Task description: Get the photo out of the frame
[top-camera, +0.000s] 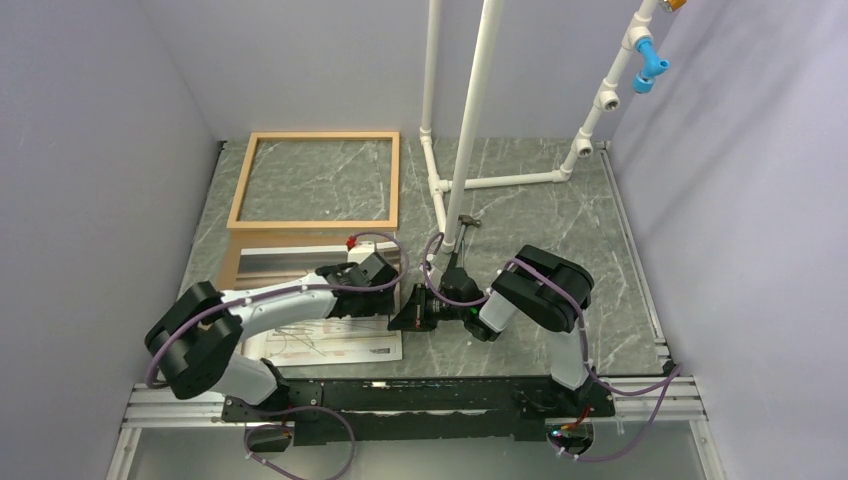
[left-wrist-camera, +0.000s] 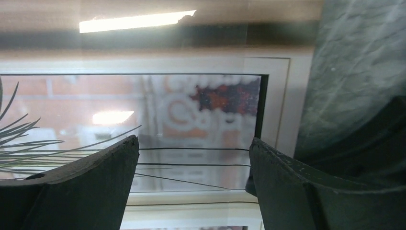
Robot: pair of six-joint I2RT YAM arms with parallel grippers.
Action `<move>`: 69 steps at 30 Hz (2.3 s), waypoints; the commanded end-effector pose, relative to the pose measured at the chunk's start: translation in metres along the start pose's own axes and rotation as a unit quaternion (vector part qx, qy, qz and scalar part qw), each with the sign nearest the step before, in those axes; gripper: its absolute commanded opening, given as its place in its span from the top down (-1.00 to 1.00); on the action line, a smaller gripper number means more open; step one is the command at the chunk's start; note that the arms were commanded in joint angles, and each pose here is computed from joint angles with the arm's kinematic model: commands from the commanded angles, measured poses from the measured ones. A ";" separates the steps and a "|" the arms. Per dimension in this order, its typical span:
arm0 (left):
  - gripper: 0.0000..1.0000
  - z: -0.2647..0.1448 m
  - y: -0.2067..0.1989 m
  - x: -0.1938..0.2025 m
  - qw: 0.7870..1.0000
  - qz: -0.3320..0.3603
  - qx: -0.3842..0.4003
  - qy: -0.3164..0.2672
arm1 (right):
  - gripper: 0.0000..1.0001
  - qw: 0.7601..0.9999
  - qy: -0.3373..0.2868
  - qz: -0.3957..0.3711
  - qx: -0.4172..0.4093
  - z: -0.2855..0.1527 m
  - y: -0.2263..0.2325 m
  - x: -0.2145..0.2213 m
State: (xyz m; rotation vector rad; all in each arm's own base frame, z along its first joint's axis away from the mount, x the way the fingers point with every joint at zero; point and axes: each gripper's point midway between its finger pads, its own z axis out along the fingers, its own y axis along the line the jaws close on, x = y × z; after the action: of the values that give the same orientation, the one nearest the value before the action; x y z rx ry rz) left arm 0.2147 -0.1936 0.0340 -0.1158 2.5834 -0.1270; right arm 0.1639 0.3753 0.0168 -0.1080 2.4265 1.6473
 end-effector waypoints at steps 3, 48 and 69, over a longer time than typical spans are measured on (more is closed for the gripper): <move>-0.77 0.001 0.005 -0.004 0.998 0.033 -0.050 -0.008 | 1.00 0.999 -0.020 -0.028 -0.009 0.000 0.010 -0.010; -0.71 0.004 0.031 0.012 0.994 0.057 -0.092 0.003 | 1.00 0.992 -0.045 -0.095 0.069 -0.066 0.014 0.003; -0.72 0.005 0.023 0.010 0.995 0.060 -0.081 0.006 | 1.00 0.933 -0.175 -0.196 0.245 -0.213 0.040 -0.040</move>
State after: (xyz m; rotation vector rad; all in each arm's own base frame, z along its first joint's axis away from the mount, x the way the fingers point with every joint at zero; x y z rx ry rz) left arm 0.2139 -0.1835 0.0246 -0.0605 2.5803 0.0581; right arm 0.1574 0.2233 0.1099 -0.1957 2.3000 0.9931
